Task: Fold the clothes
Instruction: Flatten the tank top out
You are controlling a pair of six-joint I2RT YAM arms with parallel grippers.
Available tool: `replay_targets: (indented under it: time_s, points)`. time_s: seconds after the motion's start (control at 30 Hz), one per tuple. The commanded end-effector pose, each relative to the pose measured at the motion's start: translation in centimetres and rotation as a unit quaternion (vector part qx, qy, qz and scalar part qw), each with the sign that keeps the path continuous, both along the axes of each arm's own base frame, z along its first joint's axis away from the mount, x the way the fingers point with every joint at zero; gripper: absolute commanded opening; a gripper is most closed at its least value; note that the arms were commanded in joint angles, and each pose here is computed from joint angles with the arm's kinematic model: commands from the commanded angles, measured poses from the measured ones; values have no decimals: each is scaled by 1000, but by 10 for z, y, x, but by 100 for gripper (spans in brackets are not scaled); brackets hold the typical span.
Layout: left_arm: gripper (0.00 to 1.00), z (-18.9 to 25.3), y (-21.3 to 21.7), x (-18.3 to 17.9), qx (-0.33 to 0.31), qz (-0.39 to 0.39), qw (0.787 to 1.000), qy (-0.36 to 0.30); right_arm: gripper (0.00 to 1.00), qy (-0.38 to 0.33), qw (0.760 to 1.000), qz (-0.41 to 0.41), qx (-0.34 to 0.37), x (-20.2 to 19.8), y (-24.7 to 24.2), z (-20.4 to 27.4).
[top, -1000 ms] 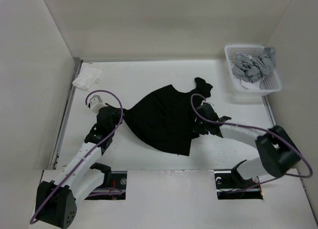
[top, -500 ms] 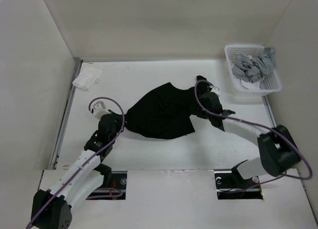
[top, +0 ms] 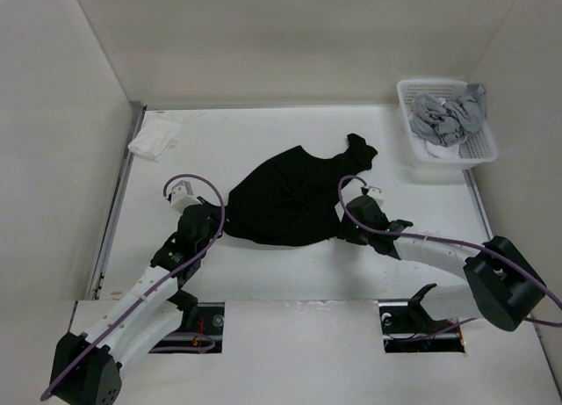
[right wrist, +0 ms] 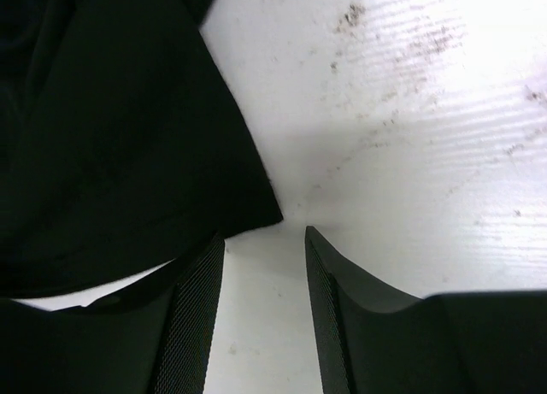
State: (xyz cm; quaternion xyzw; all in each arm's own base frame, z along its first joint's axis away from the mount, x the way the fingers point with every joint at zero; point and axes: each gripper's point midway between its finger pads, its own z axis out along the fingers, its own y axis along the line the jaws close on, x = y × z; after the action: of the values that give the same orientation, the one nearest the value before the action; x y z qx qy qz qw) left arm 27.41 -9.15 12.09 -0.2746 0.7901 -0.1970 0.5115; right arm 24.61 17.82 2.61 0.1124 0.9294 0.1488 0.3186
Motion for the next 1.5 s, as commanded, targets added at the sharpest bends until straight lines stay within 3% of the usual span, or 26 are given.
replay_targets:
  time_s: [0.0,0.3,0.5,0.57,0.77,0.93,1.07,1.27,1.47]
  points:
    - [3,5,1,2,-4,6,1000,-17,45,-1,1000,-9,4,9,7,-1]
    - [3,11,1,8,-6,7,1000,-24,33,11,1000,-4,2,17,6,-4]
    - [3,26,2,14,-13,14,999,-42,6,-25,999,-18,27,24,3,11]
    - [3,41,2,16,-22,16,998,-59,3,-73,996,-29,42,30,1,41]
    - [1,128,2,16,-64,24,986,-152,0,-223,968,-29,109,10,-10,194]
    - [1,235,12,0,-106,46,958,-264,0,-365,916,-25,167,-36,-43,352]
    - [1,331,32,-27,-141,68,917,-367,0,-431,883,-22,182,-62,-69,450]
    - [1,441,55,-66,-158,76,869,-463,0,-491,851,-32,185,-79,-102,546]
    - [1,490,67,-74,-138,96,852,-496,0,-542,823,-32,167,-78,-105,604]
